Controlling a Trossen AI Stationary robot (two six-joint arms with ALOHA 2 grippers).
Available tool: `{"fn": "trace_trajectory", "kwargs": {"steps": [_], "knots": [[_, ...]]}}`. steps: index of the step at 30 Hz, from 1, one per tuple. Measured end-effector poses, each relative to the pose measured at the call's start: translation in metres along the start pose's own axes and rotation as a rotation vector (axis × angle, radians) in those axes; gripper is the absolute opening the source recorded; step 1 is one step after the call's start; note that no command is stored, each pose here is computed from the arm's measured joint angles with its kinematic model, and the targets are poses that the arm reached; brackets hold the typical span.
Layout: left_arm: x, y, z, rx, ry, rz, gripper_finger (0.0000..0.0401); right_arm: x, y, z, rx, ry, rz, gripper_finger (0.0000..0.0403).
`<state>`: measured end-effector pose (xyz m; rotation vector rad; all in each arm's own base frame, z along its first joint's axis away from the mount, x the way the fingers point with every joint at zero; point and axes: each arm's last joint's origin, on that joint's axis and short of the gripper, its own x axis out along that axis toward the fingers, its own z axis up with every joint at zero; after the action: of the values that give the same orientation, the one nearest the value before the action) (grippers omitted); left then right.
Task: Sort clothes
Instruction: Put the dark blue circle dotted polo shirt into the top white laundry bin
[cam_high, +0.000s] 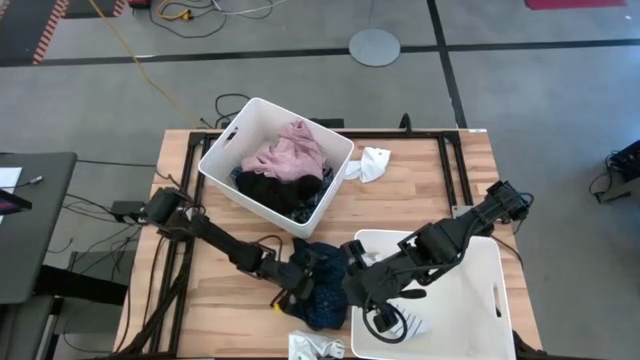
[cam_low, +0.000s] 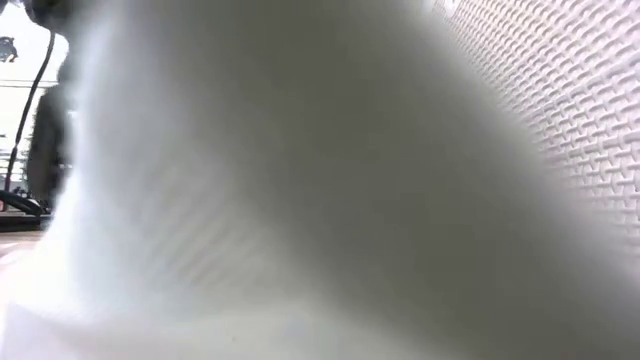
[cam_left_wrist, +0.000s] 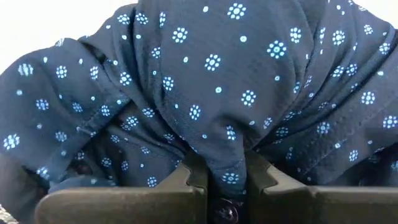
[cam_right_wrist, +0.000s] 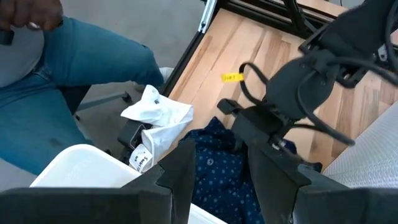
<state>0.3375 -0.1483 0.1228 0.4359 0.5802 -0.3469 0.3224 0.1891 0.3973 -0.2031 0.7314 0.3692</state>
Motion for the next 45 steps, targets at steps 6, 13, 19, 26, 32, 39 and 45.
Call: {"fn": "trace_trajectory", "kwargs": {"steps": [6, 13, 19, 26, 32, 39, 45], "knots": [[-0.037, 0.003, 0.024, 0.051, 0.006, 0.101, 0.0028, 0.000, 0.001, 0.000, -0.002, -0.002, 0.002, 0.0166], [-0.085, 0.009, 0.049, 0.066, -0.021, 0.262, 0.0028, -0.001, 0.004, 0.001, -0.010, -0.011, 0.004, 0.0166], [-0.117, 0.014, 0.058, 0.052, -0.013, 0.385, 0.0028, -0.001, 0.006, 0.002, -0.010, -0.020, 0.007, 0.0169], [-0.136, 0.013, 0.066, 0.034, -0.054, 0.416, 0.0028, 0.014, 0.007, -0.004, -0.029, -0.043, 0.001, 0.0230], [-0.143, 0.011, 0.070, 0.027, -0.080, 0.428, 0.0028, 0.030, -0.003, -0.013, -0.018, -0.021, -0.066, 0.0287], [-0.149, 0.006, 0.074, 0.018, -0.113, 0.427, 0.0028, 0.035, -0.013, -0.012, -0.044, -0.048, -0.135, 0.0297], [-0.162, 0.003, 0.085, 0.022, -0.200, 0.456, 0.0028, 0.041, -0.022, -0.010, -0.050, -0.061, -0.167, 0.0297]]}}
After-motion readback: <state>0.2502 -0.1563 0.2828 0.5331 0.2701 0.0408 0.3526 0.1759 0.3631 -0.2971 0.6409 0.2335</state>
